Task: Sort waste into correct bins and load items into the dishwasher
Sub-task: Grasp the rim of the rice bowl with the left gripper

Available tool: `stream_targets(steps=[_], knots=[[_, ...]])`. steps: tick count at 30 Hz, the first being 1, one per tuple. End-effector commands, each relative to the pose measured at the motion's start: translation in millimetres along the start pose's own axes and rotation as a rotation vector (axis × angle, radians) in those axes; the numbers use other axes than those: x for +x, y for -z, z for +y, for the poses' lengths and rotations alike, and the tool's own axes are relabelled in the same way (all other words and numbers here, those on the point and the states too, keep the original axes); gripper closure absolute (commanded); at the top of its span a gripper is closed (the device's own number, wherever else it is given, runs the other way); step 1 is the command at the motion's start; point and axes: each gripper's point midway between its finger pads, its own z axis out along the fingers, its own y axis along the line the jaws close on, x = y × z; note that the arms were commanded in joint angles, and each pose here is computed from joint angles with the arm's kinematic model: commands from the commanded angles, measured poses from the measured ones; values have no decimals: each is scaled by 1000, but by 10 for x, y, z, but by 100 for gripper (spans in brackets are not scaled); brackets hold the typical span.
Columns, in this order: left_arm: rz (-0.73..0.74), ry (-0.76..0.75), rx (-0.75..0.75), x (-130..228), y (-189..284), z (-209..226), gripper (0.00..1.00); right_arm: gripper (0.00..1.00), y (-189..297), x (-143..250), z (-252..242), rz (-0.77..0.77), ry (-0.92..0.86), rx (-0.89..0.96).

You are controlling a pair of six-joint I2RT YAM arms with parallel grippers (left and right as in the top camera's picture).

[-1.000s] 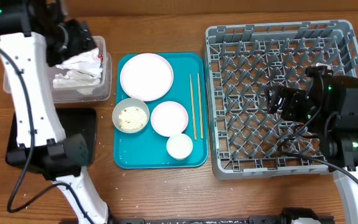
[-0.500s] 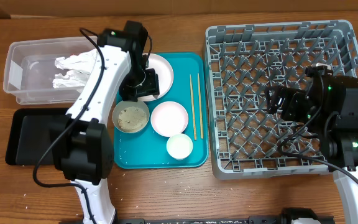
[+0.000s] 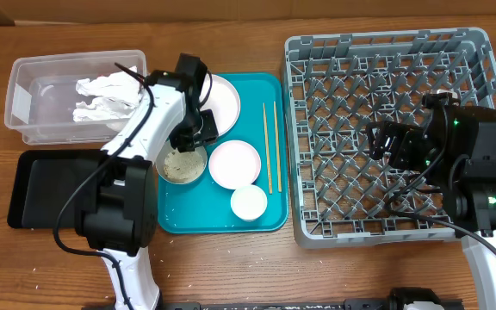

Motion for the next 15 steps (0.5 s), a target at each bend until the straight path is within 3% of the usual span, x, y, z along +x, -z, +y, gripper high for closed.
stream_targets(steps=[1,10,15], knots=[[0,13,-20,49,-68,72,63,0,66,-108,66,-32,21,-15],[9,14,-22,71,-80,81,95,0,66,-109,66,-32,21,-15],[22,15,-25,96,-63,89,96,0,66,-110,66,-33,21,-15]])
